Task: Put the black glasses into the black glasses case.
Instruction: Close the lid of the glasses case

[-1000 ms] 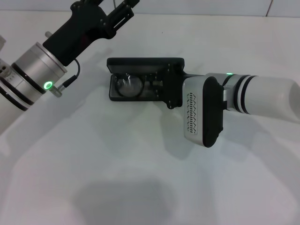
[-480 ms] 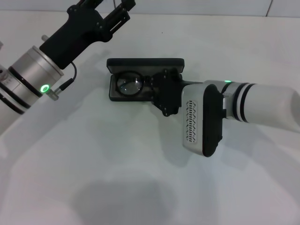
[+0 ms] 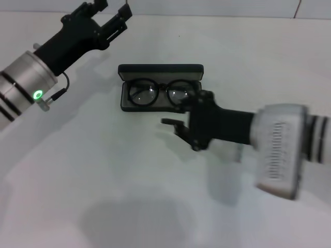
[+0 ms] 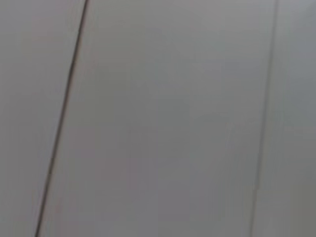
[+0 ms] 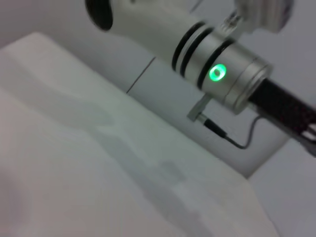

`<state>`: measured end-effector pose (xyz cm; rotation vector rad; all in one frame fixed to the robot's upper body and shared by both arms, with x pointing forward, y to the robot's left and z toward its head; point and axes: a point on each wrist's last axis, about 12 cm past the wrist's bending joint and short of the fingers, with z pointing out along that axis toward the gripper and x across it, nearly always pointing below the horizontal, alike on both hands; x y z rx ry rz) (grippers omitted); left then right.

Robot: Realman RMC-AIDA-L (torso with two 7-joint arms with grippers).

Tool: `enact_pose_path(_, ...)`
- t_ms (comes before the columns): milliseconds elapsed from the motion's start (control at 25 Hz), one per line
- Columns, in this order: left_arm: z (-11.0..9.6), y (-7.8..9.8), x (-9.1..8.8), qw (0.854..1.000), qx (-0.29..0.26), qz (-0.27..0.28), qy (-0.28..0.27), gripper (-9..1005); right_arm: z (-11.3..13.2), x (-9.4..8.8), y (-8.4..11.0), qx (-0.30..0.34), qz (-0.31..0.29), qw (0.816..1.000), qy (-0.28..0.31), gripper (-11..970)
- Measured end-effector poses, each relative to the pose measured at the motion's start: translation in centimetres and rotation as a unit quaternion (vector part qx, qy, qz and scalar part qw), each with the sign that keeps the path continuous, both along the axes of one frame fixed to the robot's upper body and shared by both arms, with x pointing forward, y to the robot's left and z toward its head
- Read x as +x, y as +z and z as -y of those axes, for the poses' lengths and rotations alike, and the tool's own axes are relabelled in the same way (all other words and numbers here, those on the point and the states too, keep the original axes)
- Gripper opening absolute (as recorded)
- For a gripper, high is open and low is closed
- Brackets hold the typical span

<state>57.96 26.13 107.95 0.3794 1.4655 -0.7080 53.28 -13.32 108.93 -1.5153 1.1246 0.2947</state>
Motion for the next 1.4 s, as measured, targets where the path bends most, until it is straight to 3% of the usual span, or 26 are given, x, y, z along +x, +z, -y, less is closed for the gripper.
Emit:
enact_pose_path(160,0.9,0.0,2.7,0.997,0.057,-0.049,0.004,711,5.0,-1.0,0.6,0.072,-0.081,0.994,0.003,152)
enact_pose_path(280,2.3,0.3,4.1,0.993,0.096,-0.064,-0.001,711,10.3,-1.6,1.5,0.166,-0.149,0.975,0.016,155)
enact_pose_path(440,4.1,0.7,5.4,0.989,0.127,-0.069,-0.014,711,16.0,-2.2,1.9,0.266,-0.185,0.946,0.001,162)
enact_pose_path(480,5.9,1.0,6.4,0.983,0.167,-0.075,-0.032,711,17.2,-2.2,2.0,0.288,-0.191,0.938,-0.014,164)
enact_pose_path(600,6.6,0.7,6.8,0.976,0.199,-0.088,-0.033,711,18.2,-2.0,1.5,0.326,-0.208,0.921,-0.047,169)
enact_pose_path(760,6.5,-0.2,6.4,0.968,0.224,-0.103,-0.039,711,18.2,-2.0,1.1,0.325,-0.206,0.921,-0.063,176)
enact_pose_path(1000,7.0,-1.2,5.5,0.961,0.240,-0.123,-0.065,711,18.5,-2.1,1.1,0.319,-0.196,0.925,-0.072,378)
enact_pose_path(1200,6.7,-2.5,3.8,0.960,0.232,-0.128,-0.087,711,18.5,-1.8,1.1,0.314,-0.190,0.927,-0.079,523)
enact_pose_path(1400,6.2,-3.1,2.9,0.961,0.228,-0.126,-0.091,711,18.3,-1.3,1.2,0.310,-0.183,0.930,-0.081,517)
